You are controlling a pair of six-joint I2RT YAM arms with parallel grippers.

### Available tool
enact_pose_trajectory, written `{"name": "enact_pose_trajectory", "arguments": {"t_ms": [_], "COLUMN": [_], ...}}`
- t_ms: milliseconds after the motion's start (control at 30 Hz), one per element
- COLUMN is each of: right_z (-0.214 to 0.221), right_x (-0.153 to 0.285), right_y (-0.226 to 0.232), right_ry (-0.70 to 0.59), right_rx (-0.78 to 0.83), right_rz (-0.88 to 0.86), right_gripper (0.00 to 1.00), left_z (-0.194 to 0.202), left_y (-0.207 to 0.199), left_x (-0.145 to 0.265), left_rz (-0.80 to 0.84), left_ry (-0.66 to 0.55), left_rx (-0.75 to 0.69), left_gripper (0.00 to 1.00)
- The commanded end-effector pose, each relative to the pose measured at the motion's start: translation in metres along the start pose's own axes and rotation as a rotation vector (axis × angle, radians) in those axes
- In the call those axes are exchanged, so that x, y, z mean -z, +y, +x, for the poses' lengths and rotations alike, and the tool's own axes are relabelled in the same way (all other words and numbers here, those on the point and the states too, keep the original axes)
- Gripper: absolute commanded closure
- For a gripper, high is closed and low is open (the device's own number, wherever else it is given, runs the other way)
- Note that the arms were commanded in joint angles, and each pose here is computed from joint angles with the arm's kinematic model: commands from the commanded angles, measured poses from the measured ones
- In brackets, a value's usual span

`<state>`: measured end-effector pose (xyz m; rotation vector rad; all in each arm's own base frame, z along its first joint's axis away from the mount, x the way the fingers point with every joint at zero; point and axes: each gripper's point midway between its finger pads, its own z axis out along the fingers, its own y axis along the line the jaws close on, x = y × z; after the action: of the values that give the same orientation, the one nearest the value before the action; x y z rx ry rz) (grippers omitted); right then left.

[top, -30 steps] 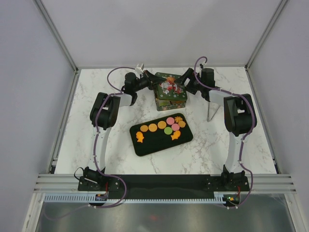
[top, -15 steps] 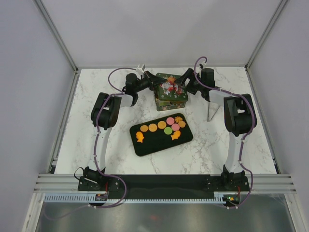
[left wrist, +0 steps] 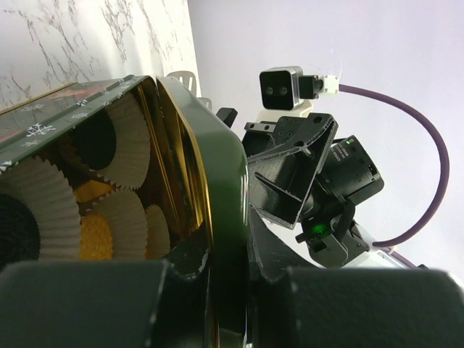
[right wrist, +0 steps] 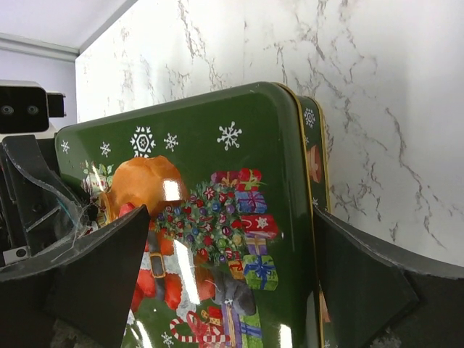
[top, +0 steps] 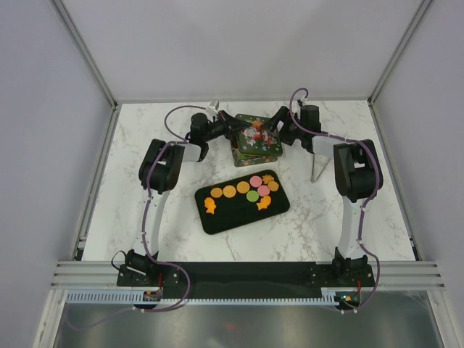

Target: Pack the cookies

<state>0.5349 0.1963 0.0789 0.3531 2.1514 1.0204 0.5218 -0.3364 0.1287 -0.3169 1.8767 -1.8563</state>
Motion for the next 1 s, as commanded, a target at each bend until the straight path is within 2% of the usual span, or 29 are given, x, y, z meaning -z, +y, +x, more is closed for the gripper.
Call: {"name": "enact_pose_trajectory", "arguments": {"t_ms": [0,300,400,567,733,967], "right_z": [0.004,0.003,0.004,0.004,0.004,0.006], "right_x": [-0.003,-0.003,-0.004,-0.004,-0.006,-0.009], "right_y": [0.004,0.005,0.005,0.005,0.003,0.000], "right_ry": [0.023,0.026,0.035,0.035,0.037,0.042], "right_rx": [0.023,0.029,0.024,0.021,0.018,0.014], "right_rz": [-0.018,-0.009,-0.015,-0.015,-0.009,-0.002], "right_gripper": [0.02,0.04,0.09,0.26,0.30,0.32], "left_z": [-0.008,-0.016,-0.016,-0.017,-0.018,-0.021], "left_y": [-0.022,-0.023,-0.023,-0.024,-0.022,-0.024], "left_x": [-0.005,0.001,0.002,0.004,0.010,0.019], "left_rz": [0.068,0.076,0.077,0.079,0.074,0.064], "left_ry": [-0.025,-0.043,-0.043,-0.039,-0.042,-0.043], "left_rx": [-0.022,-0.015,-0.012,-0.015,-0.017,-0.036], "left_gripper": [0.88,0.88,0.88,0.80,0.69,0.60]}}
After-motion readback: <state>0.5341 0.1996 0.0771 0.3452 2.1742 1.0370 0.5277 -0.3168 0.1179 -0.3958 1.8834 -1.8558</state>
